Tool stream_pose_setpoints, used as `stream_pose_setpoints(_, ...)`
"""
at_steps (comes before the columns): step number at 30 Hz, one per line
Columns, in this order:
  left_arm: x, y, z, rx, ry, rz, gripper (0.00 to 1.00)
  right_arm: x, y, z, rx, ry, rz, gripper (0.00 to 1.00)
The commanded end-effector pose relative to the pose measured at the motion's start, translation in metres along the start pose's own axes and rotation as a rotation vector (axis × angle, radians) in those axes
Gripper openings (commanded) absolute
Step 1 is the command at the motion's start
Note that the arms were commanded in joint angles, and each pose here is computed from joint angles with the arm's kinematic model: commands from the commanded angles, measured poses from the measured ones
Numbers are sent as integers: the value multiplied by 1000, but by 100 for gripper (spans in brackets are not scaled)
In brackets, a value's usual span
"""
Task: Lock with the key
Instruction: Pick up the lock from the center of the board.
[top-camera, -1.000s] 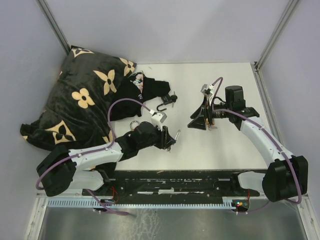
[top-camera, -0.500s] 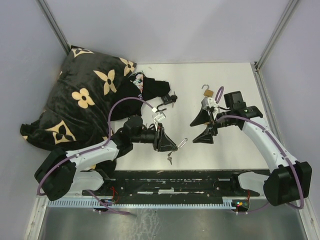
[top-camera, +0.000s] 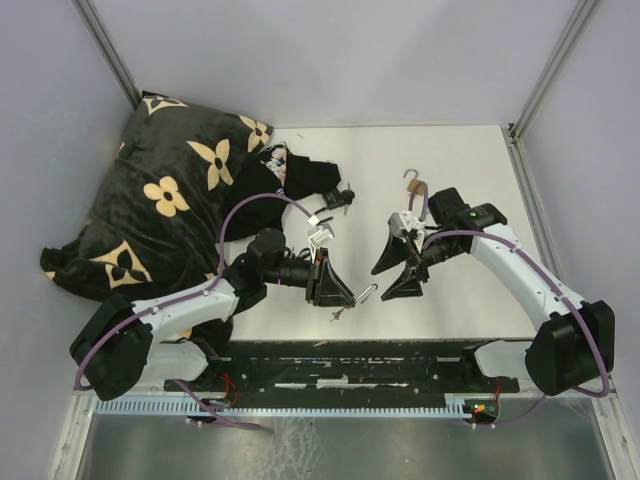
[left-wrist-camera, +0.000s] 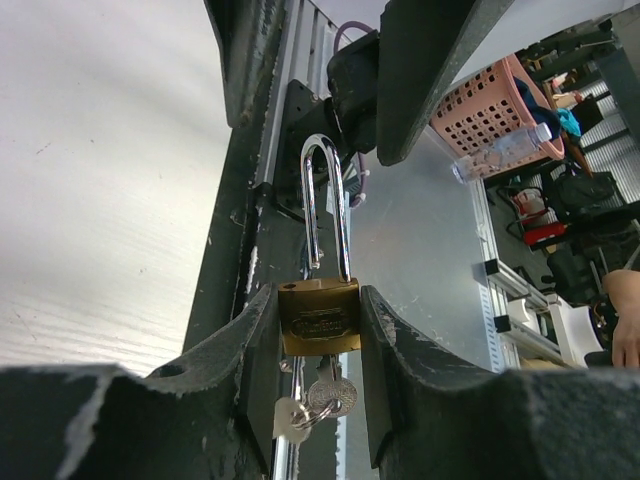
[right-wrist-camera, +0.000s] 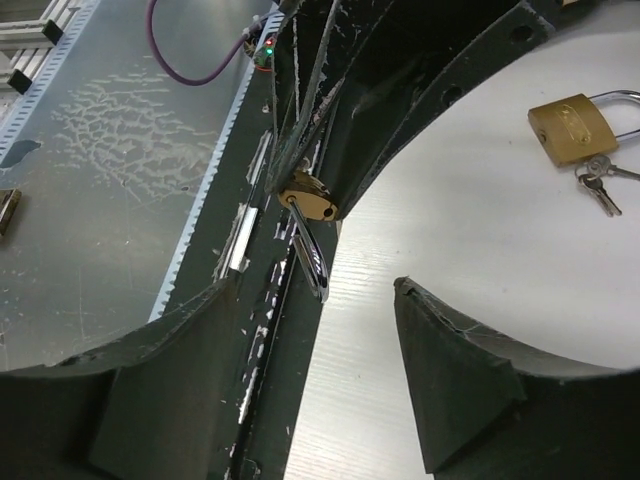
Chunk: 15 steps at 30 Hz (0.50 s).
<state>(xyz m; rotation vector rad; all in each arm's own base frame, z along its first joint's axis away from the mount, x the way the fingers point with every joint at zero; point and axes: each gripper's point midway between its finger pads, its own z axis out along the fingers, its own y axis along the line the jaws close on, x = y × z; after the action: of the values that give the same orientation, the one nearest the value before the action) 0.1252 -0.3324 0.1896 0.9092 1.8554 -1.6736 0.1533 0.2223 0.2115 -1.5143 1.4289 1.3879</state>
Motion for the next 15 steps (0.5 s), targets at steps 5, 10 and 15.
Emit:
stream_pose_setpoints(5,-24,-27,1,99,-33,55,12,-11,9,10,-63,-19,-81,59)
stream_pose_setpoints(10,-26,-30,1,112,-39,61,12,-11,11,13,-78,-13,-86,48)
stream_pose_setpoints(15,-25,-29,2,115,-34,56,12,-13,12,14,-85,-17,-85,36)
